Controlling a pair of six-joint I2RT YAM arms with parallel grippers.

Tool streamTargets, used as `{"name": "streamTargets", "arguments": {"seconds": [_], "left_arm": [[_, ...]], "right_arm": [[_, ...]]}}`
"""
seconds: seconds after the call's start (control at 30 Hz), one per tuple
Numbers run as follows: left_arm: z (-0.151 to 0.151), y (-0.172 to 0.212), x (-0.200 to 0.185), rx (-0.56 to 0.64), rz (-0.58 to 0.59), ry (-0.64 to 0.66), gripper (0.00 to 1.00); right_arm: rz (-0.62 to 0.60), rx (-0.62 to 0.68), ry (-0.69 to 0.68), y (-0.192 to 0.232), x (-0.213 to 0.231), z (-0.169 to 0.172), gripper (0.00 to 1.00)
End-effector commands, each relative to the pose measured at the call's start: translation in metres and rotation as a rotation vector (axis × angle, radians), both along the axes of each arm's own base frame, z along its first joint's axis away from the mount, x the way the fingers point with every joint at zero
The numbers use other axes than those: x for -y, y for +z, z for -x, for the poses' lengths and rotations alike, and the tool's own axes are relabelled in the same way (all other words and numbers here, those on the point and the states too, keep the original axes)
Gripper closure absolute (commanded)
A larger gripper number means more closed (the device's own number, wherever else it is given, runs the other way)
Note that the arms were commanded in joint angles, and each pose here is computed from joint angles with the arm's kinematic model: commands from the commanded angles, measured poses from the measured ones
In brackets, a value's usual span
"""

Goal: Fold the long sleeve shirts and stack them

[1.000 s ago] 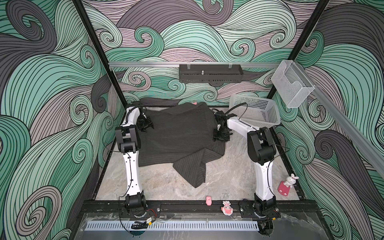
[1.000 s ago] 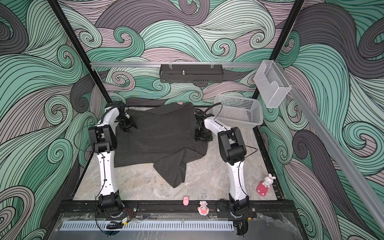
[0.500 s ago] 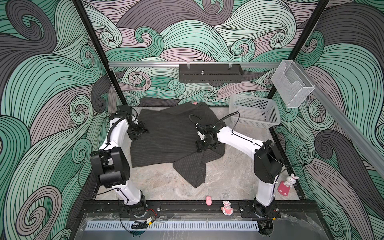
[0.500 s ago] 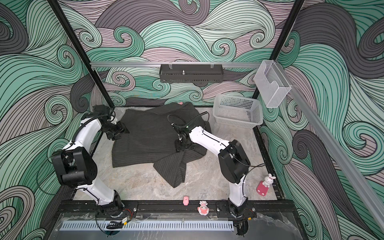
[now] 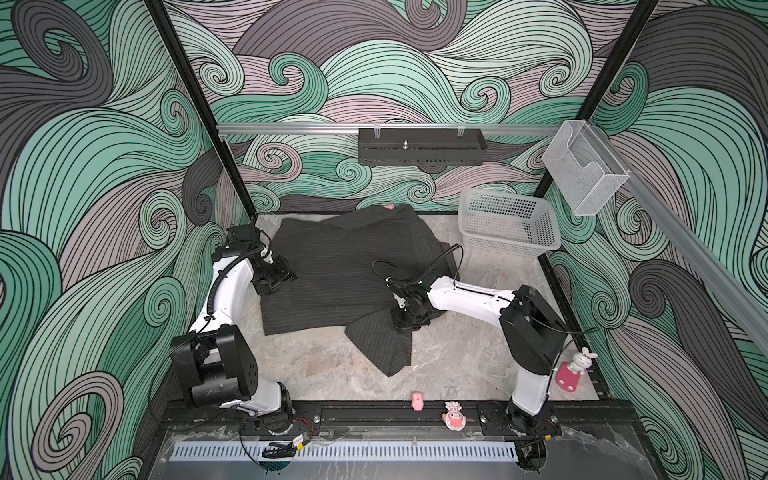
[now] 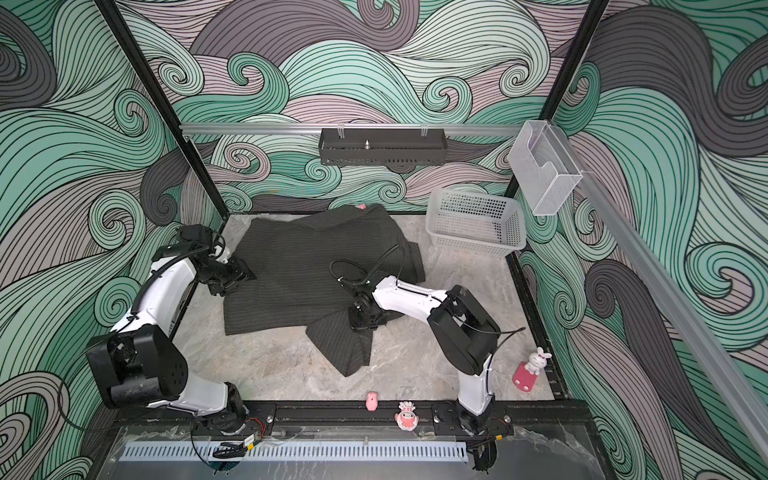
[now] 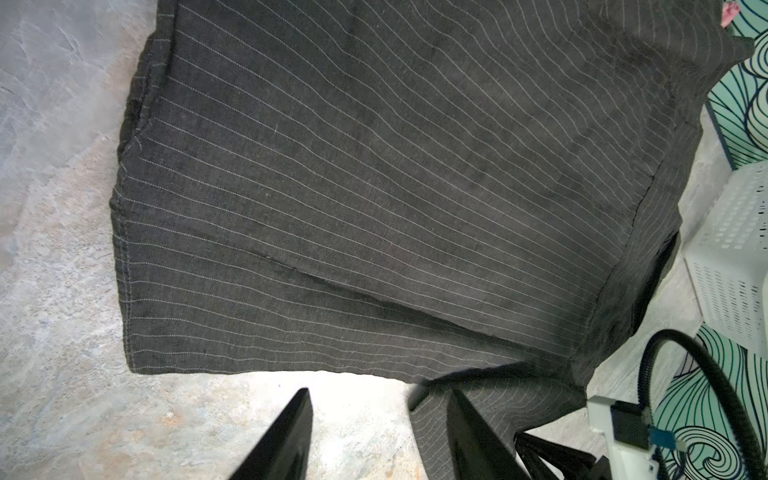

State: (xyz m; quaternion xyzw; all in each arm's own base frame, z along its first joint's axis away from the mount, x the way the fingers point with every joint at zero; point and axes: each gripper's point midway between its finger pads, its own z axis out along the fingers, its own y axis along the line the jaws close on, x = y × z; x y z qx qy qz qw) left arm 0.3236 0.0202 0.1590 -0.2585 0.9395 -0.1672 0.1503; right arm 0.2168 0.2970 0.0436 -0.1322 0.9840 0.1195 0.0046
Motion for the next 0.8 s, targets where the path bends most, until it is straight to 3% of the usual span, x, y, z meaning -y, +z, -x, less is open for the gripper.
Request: {"name": "streamTargets", "arguments": {"seconds": [0.0, 0.3, 0.33, 0.4, 0.47, 0.6, 0.77], "left_arm": [[-0.001, 0.01, -0.001, 0.043, 0.007, 0.012, 0.45], [0.008, 0.013, 0.002, 0.068, 0.004, 0.017, 0.46], [0.009, 0.012, 0.002, 0.066, 0.005, 0.016, 0.46], [0.01, 0.012, 0.003, 0.071, 0.009, 0.017, 0.46], [0.011, 0.013, 0.004, 0.075, 0.009, 0.014, 0.46], [0.013, 0.018, 0.003, 0.084, -0.001, 0.011, 0.46], [0.013, 0.02, 0.002, 0.089, -0.002, 0.015, 0.46]], "right_arm": [[-0.073, 0.021, 0.004, 0.025, -0.008, 0.02, 1.0], [-0.02, 0.028, 0.101, 0.021, 0.001, 0.099, 1.0], [-0.01, 0.043, 0.103, 0.021, 0.003, 0.097, 0.93], [0.027, 0.133, 0.101, 0.028, 0.008, 0.08, 0.63], [0.054, 0.194, 0.102, 0.031, 0.008, 0.063, 0.49], [0.102, 0.184, 0.091, 0.014, 0.004, 0.034, 0.36], [0.086, 0.057, 0.105, -0.017, -0.02, 0.036, 0.36]]}}
